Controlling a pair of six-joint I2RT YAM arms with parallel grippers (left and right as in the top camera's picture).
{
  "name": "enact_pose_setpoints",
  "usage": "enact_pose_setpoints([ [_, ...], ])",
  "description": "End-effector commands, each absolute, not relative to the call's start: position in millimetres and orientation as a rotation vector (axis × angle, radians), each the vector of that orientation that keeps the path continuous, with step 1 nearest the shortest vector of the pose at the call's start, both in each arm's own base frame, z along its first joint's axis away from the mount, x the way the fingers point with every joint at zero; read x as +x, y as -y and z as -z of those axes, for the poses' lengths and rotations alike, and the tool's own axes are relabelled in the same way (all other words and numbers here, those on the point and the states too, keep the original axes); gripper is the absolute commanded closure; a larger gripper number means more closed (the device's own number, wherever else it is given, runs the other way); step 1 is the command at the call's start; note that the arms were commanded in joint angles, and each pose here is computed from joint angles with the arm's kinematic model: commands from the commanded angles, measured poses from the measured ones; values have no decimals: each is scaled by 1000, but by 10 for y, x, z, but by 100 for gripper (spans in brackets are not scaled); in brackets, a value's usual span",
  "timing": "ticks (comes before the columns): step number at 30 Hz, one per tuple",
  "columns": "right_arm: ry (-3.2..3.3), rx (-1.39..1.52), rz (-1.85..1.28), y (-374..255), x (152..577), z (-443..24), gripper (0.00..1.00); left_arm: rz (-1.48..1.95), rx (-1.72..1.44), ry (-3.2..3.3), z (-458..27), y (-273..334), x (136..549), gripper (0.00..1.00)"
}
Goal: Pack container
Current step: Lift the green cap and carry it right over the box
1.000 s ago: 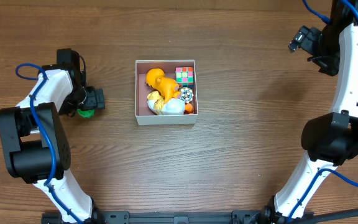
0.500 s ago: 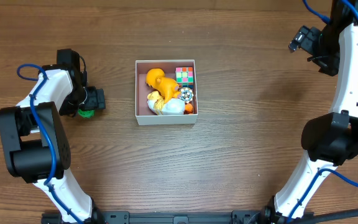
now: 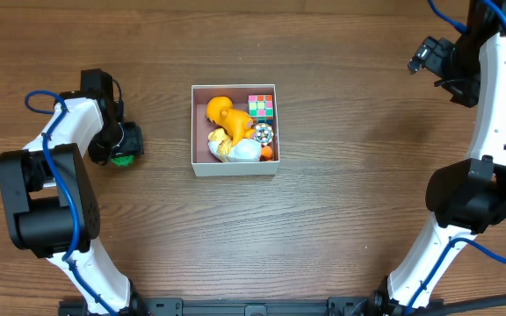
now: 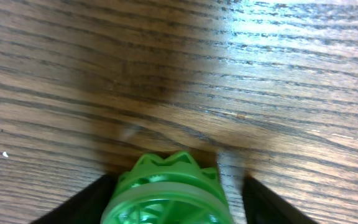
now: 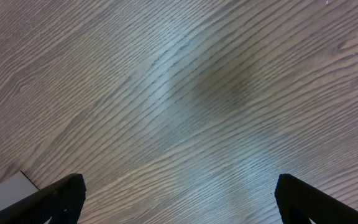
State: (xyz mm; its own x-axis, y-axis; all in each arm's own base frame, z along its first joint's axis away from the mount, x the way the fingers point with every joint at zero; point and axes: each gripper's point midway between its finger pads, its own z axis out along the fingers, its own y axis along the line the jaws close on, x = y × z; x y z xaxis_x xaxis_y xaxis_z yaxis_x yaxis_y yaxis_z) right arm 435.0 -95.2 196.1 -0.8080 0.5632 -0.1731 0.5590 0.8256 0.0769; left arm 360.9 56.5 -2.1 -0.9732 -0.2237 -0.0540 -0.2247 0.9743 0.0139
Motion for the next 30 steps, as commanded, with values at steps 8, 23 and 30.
enact_pose_setpoints([
  [8,-2806,882,-36,952,4356,-1989,0,-17,-371,-3111,136,-560,3551,51],
  [23,-2806,882,-37,952,4356,-1989,0,122,-191,-2944,-1131,-238,4325,48],
  [30,-2806,882,-36,952,4356,-1989,0,180,60,-2869,-1518,524,4480,48],
])
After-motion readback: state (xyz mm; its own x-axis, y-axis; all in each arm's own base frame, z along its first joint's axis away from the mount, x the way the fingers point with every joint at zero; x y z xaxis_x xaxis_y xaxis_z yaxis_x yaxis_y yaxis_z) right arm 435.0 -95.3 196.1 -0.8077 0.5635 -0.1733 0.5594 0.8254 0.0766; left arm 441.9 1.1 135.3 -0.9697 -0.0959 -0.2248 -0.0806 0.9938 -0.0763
